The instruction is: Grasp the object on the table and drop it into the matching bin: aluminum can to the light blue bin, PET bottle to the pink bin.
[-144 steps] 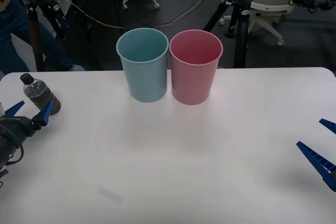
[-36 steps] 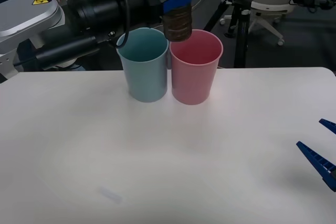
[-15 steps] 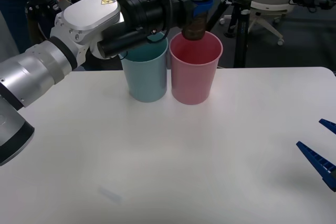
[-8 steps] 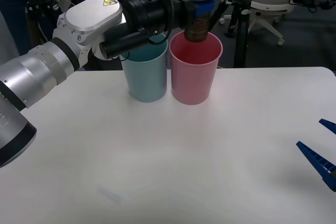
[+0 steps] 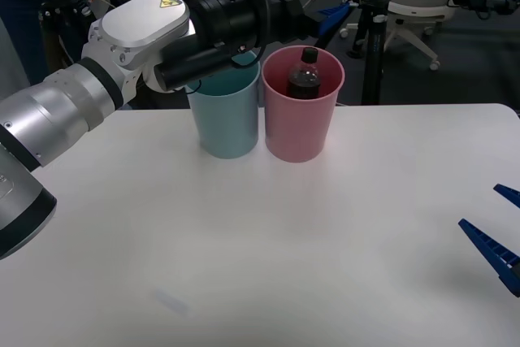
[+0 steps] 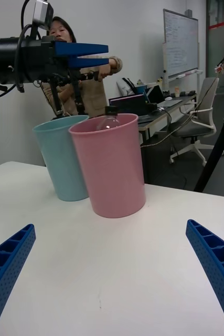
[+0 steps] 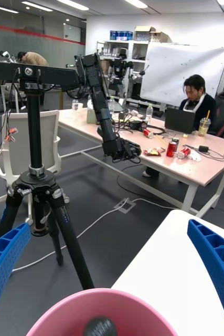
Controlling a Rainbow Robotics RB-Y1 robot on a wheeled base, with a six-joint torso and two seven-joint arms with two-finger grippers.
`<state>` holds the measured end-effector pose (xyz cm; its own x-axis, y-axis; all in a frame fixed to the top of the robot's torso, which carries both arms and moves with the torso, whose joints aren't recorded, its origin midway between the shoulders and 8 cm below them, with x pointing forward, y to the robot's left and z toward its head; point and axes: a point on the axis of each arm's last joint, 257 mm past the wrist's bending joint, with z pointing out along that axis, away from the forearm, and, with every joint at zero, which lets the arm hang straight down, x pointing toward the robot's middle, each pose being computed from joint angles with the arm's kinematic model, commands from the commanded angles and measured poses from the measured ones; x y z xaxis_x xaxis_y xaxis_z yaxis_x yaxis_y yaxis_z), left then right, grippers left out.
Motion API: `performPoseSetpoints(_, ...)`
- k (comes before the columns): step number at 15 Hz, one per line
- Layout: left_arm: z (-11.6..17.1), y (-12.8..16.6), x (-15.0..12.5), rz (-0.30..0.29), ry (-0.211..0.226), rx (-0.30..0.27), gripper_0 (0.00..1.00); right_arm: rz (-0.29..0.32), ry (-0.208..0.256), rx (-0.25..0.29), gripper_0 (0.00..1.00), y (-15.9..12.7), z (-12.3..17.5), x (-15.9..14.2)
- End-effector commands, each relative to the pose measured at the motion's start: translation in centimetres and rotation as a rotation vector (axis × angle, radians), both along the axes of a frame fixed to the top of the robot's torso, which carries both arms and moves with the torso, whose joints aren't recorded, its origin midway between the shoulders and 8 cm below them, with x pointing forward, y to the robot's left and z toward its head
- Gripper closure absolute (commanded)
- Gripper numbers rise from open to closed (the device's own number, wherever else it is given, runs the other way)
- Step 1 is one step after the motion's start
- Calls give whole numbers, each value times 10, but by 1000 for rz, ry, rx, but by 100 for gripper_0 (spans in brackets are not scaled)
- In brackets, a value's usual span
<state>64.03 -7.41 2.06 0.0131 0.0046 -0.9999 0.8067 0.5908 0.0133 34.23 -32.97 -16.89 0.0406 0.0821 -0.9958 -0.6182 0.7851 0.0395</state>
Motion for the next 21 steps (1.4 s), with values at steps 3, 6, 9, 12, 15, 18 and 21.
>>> performPoseSetpoints(3, 2, -1, -1, -4, -1, -4, 0, 0, 0, 0, 0, 0, 0, 0)
performPoseSetpoints(6, 3, -4, -4, -13, -4, -6, 0, 0, 0, 0, 0, 0, 0, 0)
performPoseSetpoints(9, 9, 0, -10, -38, -15, -4, 0, 0, 0, 0, 0, 0, 0, 0)
performPoseSetpoints(12, 13, 14, -15, -68, -53, 20, 0, 0, 0, 0, 0, 0, 0, 0)
performPoseSetpoints(15, 15, 31, -27, -86, -60, 14, 0, 0, 0, 0, 0, 0, 0, 0)
performPoseSetpoints(18, 23, 52, -49, -118, -63, -3, 0, 0, 0, 0, 0, 0, 0, 0)
performPoseSetpoints(21, 21, 84, -69, -126, -50, -1, 0, 0, 0, 0, 0, 0, 0, 0)
